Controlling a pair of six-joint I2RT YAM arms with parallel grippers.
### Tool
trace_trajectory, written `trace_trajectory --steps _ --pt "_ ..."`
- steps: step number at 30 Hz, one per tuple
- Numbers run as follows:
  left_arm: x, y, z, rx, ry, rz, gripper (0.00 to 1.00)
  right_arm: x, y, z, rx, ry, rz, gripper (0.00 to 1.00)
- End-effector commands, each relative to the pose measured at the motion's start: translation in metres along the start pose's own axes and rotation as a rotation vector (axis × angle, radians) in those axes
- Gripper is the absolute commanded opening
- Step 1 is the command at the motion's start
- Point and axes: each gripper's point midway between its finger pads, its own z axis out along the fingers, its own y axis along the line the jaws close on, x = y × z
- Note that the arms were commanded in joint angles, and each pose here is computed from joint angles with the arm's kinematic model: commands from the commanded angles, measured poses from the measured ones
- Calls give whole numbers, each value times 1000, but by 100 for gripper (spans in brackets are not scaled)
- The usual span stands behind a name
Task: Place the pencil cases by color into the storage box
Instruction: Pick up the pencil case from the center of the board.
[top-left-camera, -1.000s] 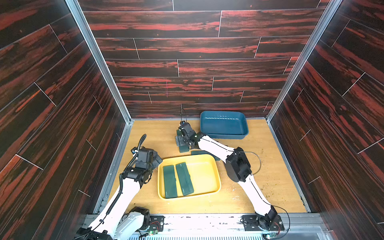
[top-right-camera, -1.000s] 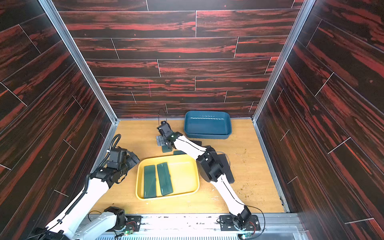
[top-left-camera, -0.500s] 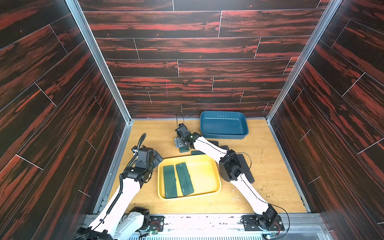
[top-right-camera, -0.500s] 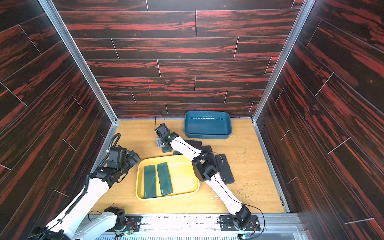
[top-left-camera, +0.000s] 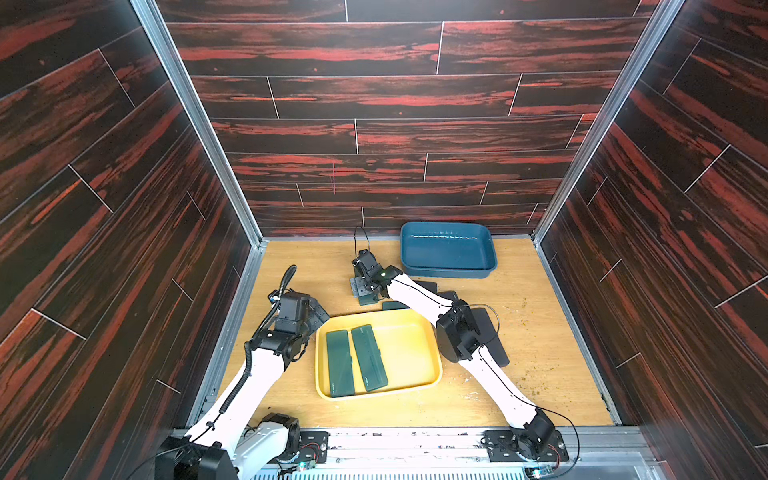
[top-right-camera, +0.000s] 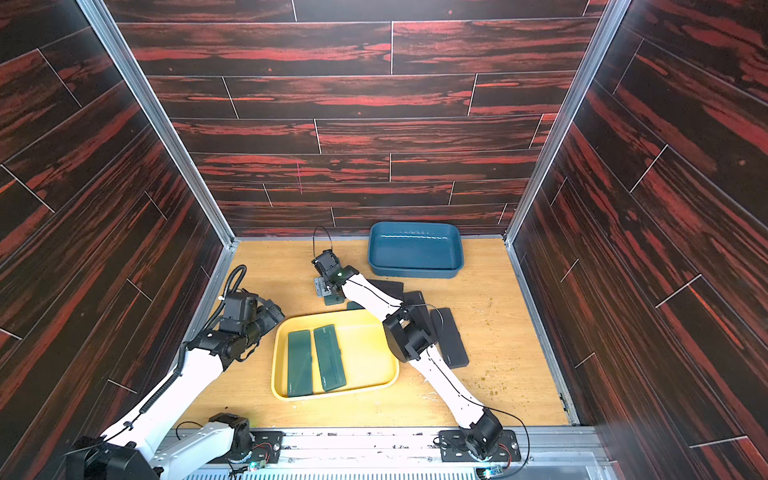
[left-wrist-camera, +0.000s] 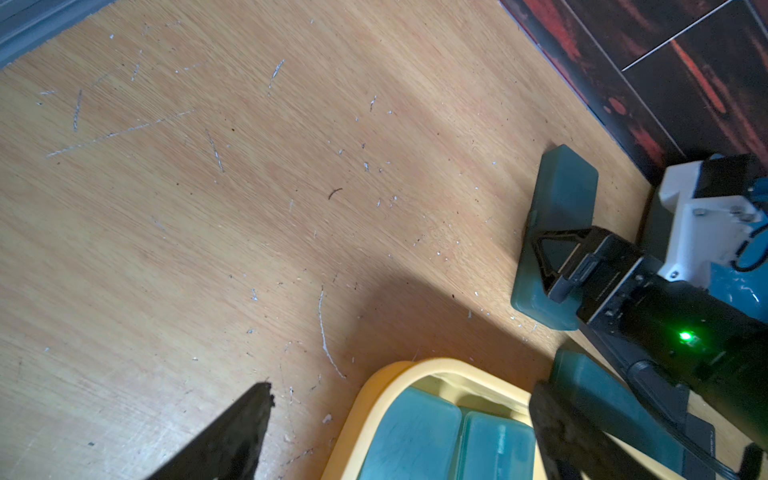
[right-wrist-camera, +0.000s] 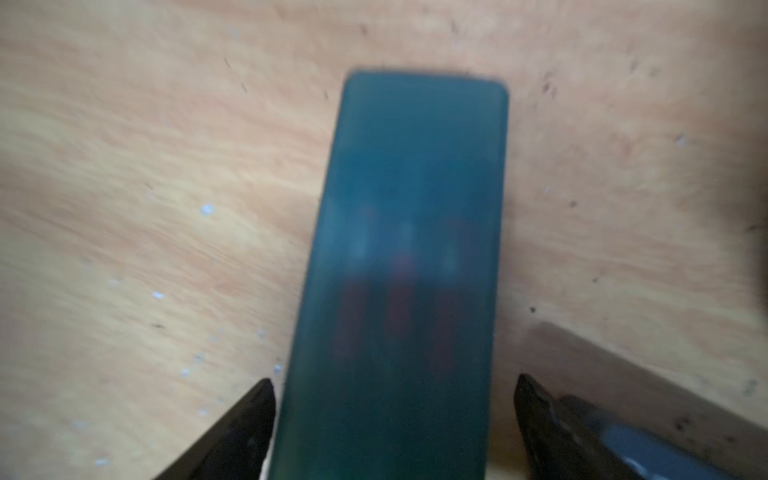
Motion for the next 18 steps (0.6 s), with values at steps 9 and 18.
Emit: trace_trajectory --steps 9,18 --pt "-2 -2 4 -3 7 1 97 36 -13 33 59 74 -18 78" --pt "-1 -8 1 3 36 13 97 16 -6 20 28 31 -13 57"
